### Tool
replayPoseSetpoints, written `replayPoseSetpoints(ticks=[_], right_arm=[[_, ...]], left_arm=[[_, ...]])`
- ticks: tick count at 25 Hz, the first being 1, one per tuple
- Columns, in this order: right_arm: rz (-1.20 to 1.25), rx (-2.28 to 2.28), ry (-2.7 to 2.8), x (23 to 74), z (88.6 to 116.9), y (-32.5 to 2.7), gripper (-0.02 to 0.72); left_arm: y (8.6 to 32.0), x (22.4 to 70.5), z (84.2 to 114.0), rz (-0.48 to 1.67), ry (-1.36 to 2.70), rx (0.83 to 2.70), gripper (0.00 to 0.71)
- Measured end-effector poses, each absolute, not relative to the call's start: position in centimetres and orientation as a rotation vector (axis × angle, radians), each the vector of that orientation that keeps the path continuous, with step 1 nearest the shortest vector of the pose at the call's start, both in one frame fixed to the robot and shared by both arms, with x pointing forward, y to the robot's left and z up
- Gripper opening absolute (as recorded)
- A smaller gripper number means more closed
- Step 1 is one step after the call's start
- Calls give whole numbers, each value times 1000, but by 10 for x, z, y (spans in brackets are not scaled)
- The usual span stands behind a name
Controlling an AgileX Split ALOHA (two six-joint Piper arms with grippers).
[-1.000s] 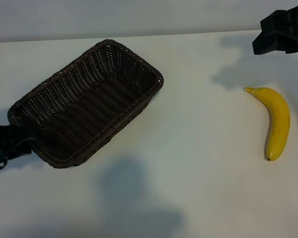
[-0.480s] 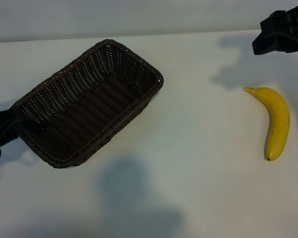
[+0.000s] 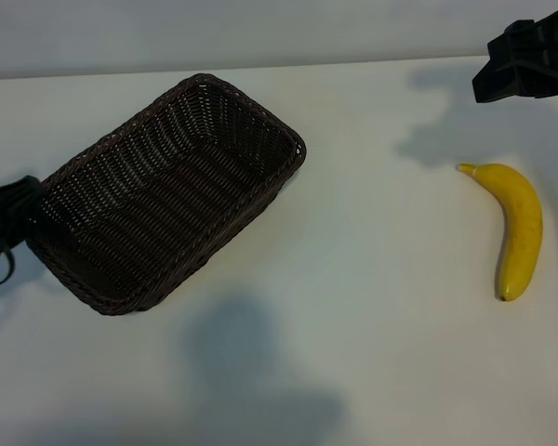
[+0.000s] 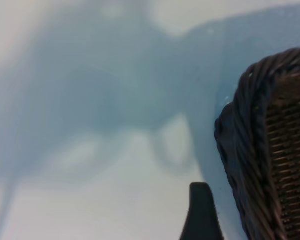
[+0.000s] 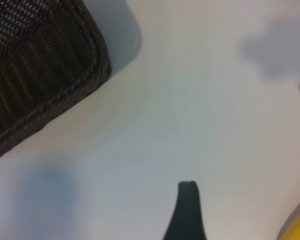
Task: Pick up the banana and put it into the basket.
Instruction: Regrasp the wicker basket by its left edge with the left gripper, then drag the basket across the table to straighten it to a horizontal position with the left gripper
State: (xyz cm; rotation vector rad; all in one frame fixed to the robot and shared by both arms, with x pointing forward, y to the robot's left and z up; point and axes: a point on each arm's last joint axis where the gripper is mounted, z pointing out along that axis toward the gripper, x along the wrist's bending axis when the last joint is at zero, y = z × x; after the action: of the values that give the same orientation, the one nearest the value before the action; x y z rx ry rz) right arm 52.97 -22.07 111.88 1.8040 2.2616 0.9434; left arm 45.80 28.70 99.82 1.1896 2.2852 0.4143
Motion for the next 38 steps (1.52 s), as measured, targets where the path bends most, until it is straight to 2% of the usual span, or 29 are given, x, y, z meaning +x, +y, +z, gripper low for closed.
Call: replayPoseSetpoints(ticks=[18,19,21,26,38], right_arm=[[943,1800,2264,530,1119,-221,605],[943,1800,2264,530,1119,-221,605],[943,1800,2264,530,1119,-221,605],[943,1800,2264,530,1119,-221,605],[943,1800,2264,530,1119,-221,605]], left_arm=[[277,495,936,257,2388,1115,542],[277,496,934,255,2389,1113,531],[277,496,933,252,2392,1112,466],[276,501,923,235,2409,1084,159],[275,505,922,261,2348,1133,158]])
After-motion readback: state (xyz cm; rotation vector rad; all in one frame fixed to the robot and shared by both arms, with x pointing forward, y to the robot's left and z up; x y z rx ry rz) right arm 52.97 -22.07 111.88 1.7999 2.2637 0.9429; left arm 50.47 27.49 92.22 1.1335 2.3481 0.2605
